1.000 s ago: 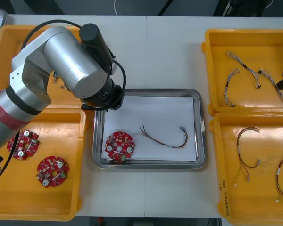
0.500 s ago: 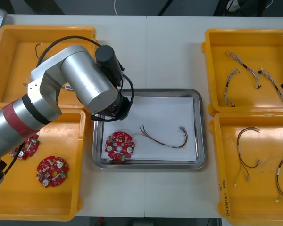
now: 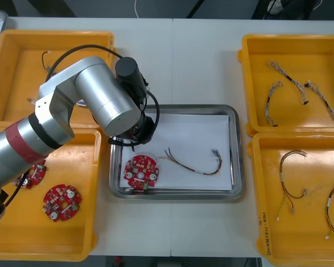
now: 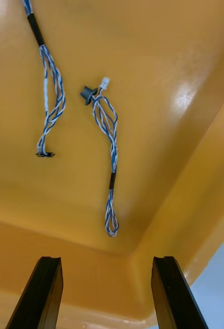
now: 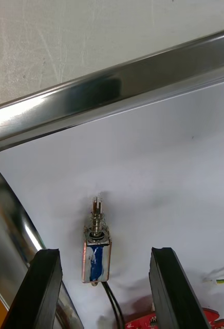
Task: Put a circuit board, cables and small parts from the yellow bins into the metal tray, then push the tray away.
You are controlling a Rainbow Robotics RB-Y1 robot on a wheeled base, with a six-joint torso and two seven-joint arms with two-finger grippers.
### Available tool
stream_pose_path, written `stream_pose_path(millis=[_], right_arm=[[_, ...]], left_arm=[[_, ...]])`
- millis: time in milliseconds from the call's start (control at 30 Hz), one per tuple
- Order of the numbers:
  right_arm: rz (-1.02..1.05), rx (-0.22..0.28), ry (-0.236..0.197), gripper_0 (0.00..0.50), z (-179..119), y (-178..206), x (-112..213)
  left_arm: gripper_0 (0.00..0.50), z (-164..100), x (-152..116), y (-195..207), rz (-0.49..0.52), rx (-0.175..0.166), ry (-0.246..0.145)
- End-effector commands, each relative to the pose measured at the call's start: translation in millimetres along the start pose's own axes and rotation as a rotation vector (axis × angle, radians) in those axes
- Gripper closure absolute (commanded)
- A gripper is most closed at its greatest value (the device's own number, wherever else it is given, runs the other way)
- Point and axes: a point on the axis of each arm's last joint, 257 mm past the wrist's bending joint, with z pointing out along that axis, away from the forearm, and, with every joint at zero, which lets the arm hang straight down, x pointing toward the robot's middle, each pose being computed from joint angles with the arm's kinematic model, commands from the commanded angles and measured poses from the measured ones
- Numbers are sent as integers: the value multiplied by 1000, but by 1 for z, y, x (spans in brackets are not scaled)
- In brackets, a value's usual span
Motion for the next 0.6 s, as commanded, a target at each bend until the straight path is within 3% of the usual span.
stream_pose_path(millis=[33, 200, 333, 600], right_arm=[[15, 34, -87, 0, -18, -23, -23], [37, 22, -108, 0, 1, -22, -26], [65, -36, -128, 0, 25, -9, -26], [63, -38, -109, 0, 44, 0, -24]], left_arm=[[0, -2, -1, -15, 18, 18, -14], [0, -18, -5, -15, 16, 15, -19], [0, -41, -12, -10, -6, 14, -28], [0, -83, -24, 3, -48, 17, -60]])
